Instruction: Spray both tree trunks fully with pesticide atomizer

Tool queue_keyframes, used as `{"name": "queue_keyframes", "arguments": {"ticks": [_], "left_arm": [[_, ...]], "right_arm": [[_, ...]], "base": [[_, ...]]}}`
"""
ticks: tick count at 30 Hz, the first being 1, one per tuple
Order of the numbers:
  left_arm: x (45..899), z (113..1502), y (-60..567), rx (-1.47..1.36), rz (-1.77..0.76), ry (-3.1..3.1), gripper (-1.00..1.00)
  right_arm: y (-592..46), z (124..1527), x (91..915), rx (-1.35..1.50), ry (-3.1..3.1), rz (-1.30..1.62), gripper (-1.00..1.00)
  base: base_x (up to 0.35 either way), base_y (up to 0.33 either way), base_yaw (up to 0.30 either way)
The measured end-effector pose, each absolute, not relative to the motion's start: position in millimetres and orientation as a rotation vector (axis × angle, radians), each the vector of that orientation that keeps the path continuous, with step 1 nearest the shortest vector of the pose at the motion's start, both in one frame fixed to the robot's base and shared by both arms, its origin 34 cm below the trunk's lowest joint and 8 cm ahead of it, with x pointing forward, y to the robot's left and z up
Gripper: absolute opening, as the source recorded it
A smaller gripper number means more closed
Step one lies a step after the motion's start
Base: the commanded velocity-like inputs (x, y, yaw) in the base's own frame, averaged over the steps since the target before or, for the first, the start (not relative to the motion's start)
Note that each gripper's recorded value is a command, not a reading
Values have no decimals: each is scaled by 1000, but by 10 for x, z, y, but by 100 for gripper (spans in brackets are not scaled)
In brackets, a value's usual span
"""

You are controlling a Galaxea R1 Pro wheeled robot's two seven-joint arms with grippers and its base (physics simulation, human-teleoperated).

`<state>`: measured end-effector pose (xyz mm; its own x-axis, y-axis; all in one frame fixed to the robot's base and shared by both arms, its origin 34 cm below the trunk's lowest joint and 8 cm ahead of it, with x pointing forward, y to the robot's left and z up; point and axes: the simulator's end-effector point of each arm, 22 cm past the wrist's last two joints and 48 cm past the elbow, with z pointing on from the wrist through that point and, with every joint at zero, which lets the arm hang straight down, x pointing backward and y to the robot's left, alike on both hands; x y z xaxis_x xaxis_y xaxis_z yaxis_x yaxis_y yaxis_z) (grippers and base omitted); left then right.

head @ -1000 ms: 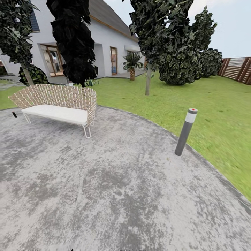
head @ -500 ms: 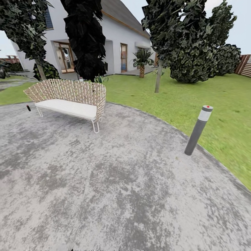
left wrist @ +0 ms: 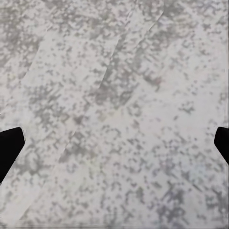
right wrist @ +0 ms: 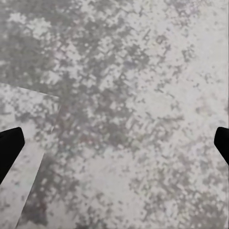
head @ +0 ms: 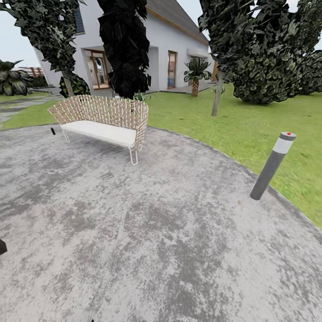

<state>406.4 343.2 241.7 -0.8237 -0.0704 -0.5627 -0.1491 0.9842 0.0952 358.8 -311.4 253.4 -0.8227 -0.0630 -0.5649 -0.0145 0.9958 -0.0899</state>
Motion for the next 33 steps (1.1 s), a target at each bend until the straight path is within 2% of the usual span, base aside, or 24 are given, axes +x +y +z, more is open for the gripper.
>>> {"name": "queue_keyframes", "arguments": {"ticks": [24,33], "left_arm": [[3919,2150,3432,-152,184,2569,100],[3910,2146,3433,-154,184,2570,100]], "right_arm": [[-3114,2281,3445,-56,2565,-108,100],[-3088,2301,3475,-62,2547,-103,100]], "base": [[1,0,183],[269,0,250]]}}
